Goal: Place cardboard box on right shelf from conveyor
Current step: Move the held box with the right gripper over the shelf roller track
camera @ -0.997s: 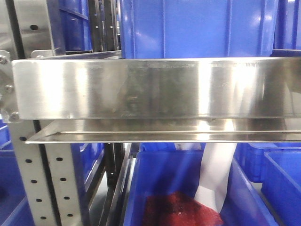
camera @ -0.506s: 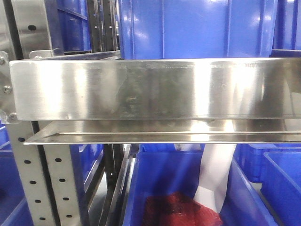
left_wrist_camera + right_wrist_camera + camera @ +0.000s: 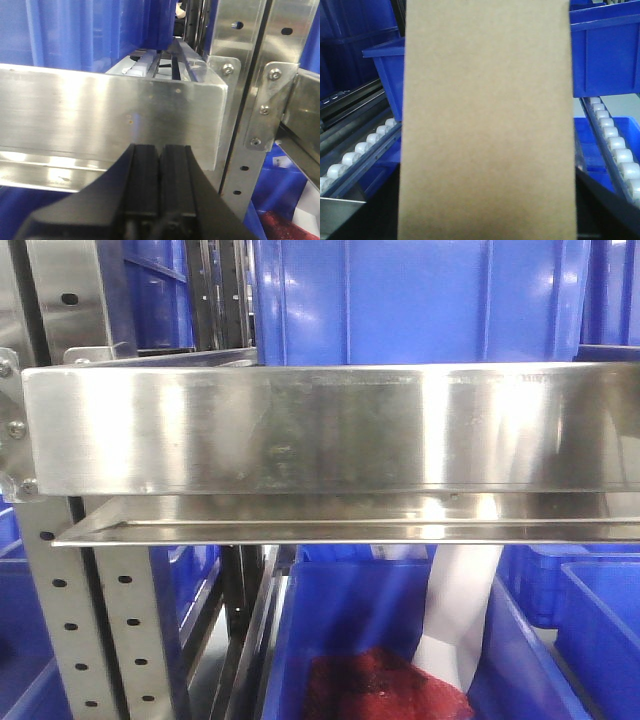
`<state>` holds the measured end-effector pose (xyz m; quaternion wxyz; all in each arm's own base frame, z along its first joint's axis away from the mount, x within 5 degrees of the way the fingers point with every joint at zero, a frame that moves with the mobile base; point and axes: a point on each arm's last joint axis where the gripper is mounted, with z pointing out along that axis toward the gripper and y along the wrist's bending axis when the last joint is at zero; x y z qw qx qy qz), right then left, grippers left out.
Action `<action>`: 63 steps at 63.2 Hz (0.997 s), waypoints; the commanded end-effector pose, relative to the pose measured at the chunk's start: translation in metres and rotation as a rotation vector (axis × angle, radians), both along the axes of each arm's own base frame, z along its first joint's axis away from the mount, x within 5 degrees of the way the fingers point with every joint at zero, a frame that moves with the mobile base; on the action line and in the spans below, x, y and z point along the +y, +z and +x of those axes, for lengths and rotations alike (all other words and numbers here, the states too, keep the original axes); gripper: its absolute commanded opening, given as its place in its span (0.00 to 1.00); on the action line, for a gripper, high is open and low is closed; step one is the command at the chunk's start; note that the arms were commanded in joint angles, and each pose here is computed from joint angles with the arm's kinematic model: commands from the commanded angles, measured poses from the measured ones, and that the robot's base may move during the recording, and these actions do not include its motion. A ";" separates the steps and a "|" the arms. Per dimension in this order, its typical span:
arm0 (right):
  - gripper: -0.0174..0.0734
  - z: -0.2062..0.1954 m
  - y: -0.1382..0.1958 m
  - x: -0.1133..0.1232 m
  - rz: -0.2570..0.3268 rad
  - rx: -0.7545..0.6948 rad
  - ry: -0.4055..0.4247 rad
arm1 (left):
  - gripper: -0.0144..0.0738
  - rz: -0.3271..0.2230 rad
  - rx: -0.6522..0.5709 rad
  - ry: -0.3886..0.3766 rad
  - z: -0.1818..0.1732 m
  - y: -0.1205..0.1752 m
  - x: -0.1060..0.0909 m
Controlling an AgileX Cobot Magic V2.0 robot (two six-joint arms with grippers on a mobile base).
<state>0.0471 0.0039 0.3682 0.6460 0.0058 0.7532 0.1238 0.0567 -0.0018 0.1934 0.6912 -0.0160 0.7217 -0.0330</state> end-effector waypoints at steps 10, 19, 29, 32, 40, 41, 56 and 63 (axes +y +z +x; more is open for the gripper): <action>0.43 0.014 0.036 0.004 -0.081 -0.134 0.010 | 0.03 -0.012 -0.098 0.001 -0.001 0.009 0.000; 0.43 0.039 0.067 0.011 -0.314 -0.128 0.027 | 0.03 -0.012 -0.098 0.001 -0.001 0.009 0.000; 0.43 0.077 0.090 0.022 -0.598 -0.117 0.068 | 0.03 -0.012 -0.098 0.001 -0.001 0.009 0.000; 0.43 0.090 0.094 0.025 -0.668 -0.116 0.082 | 0.03 -0.012 -0.098 0.001 -0.001 0.009 0.000; 0.43 0.119 0.095 0.036 -0.872 -0.111 0.144 | 0.03 -0.012 -0.098 0.001 -0.001 0.009 0.000; 0.43 0.122 0.094 0.038 -0.908 -0.112 0.156 | 0.03 -0.012 -0.098 0.001 -0.001 0.009 0.000; 0.43 0.168 0.064 0.060 -1.238 -0.073 0.326 | 0.03 -0.012 -0.098 0.001 -0.001 0.009 0.000; 0.43 0.186 0.051 0.071 -1.333 -0.078 0.391 | 0.03 -0.012 -0.098 0.001 -0.001 0.009 0.000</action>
